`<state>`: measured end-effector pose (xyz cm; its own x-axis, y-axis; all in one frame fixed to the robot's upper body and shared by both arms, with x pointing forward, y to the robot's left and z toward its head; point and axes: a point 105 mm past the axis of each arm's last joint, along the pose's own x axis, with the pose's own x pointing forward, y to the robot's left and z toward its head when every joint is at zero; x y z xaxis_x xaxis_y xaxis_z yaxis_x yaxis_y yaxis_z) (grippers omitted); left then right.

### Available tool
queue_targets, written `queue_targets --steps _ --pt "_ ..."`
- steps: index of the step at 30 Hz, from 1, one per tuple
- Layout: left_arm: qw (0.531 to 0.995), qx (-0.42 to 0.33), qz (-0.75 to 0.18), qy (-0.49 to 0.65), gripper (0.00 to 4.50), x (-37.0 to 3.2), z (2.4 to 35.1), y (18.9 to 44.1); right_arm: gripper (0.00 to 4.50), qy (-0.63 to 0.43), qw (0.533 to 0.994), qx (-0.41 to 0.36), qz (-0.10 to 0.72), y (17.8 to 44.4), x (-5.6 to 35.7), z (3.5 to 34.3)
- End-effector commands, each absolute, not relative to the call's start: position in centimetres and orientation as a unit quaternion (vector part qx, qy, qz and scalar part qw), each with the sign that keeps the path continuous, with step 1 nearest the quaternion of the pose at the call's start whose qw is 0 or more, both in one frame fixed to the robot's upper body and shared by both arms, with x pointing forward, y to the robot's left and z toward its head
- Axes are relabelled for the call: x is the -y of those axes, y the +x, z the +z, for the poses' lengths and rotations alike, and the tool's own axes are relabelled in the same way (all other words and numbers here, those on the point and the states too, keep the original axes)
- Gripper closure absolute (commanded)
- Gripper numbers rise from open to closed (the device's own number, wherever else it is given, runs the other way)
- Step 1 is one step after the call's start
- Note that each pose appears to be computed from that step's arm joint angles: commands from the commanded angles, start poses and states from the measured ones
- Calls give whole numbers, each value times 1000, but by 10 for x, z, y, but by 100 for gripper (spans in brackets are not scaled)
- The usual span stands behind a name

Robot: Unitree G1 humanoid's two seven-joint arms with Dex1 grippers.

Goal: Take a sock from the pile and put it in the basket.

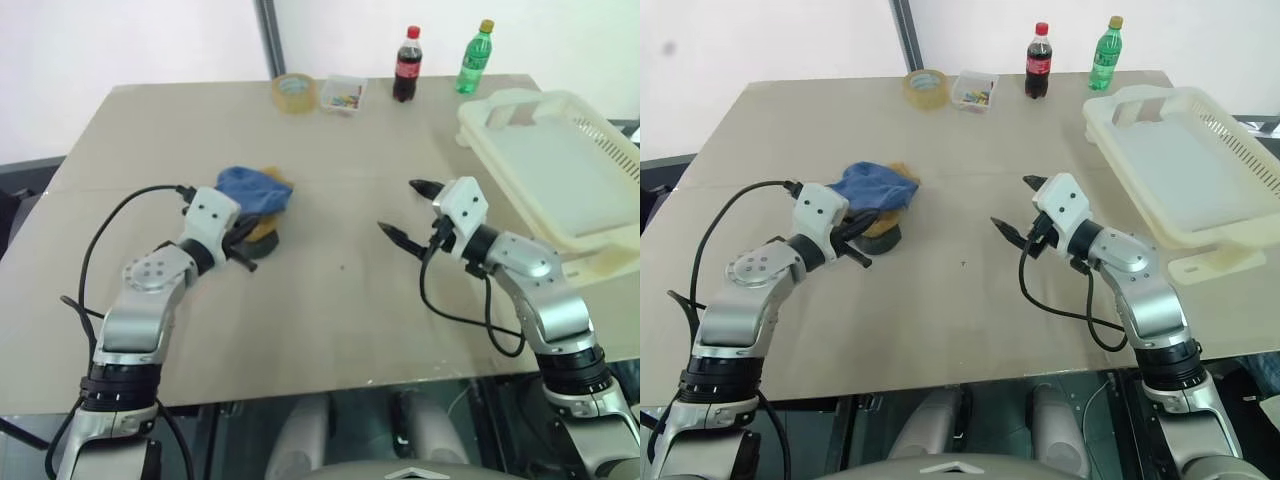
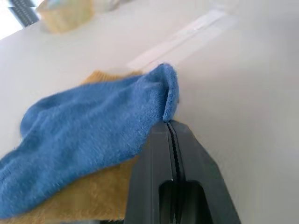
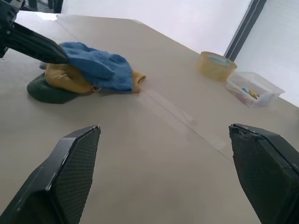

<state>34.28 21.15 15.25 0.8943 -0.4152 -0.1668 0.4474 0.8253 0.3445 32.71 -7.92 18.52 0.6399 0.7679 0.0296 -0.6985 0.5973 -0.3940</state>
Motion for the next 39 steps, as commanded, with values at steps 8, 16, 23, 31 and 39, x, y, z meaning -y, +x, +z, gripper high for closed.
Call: queue_targets --steps 8,16,23,31,39 --pt "916 -96 -387 40 449 -132 145 311 0 -188 895 117 388 326 97 199" --pt "831 -162 -527 -73 449 -35 138 291 0 -214 908 75 353 319 130 191" --pt "843 -153 -513 -51 337 -56 153 299 0 -207 887 29 412 290 143 179" --pt "878 -168 -447 15 227 -121 152 295 0 -195 872 26 449 277 151 180" --pt "868 -205 -450 49 227 -103 114 306 0 -207 852 -12 481 260 164 171"
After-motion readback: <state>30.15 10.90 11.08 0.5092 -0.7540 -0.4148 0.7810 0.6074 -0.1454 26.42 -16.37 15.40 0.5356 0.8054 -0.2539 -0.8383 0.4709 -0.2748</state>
